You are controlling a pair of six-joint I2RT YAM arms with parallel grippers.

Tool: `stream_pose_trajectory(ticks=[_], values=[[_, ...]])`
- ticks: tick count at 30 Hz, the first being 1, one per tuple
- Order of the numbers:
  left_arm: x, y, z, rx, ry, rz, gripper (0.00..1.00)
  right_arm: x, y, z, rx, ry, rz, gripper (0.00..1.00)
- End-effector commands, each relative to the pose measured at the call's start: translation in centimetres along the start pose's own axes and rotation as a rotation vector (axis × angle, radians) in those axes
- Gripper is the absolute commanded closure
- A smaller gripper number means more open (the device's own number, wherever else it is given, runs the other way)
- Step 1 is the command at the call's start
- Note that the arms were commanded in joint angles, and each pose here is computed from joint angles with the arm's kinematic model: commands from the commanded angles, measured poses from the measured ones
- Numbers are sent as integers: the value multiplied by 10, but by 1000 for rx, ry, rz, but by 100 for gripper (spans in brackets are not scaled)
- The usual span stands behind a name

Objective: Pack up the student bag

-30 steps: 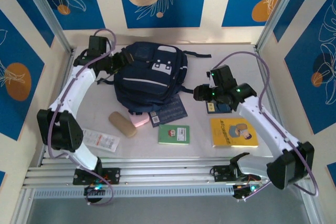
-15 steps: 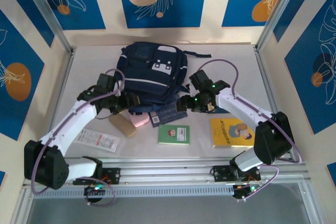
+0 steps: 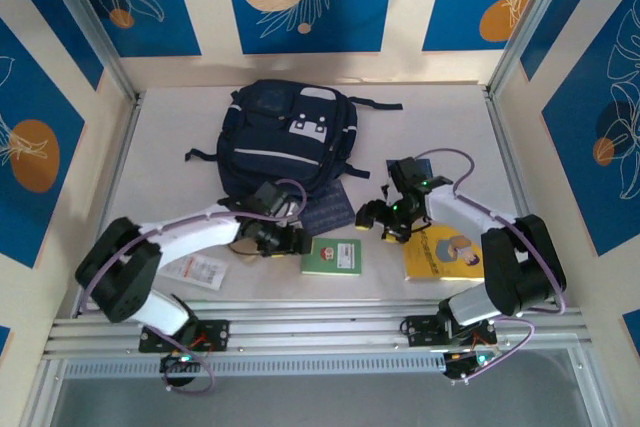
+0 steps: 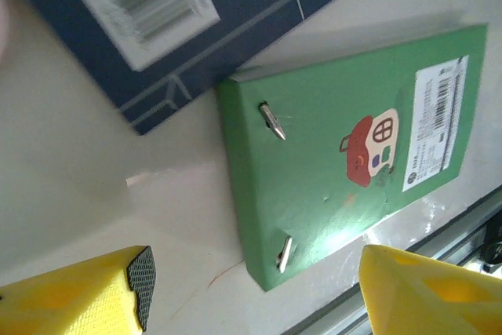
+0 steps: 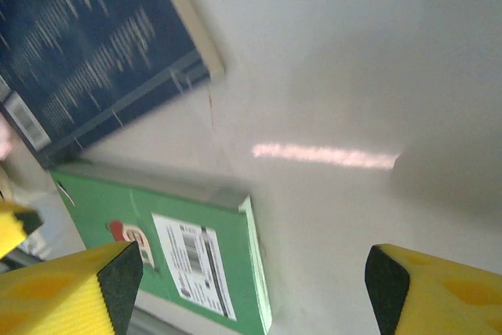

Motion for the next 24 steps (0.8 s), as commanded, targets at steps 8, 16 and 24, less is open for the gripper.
stream_pose_trajectory(ticks=[8, 16, 24], values=[[1, 37, -14, -115, 25, 124, 36, -42, 45, 22, 141, -10, 168, 27], [0, 45, -27, -147, 68, 160, 54, -37, 25, 44, 254, -63, 79, 52], [1, 42, -34, -150, 76, 161, 58, -41, 10, 44, 228, -86, 16, 95]])
Point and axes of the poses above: each hand's point on the last joint's axis, 136 mm out from that joint toward the fingers, its own y axis out along the fingers, its own z axis along the line the jaws close on, x = y × z, the point moved 9 cm from there along -y, back along the fingers, and after that the axes turned 12 degrees about -y, right-handed, at the moved point
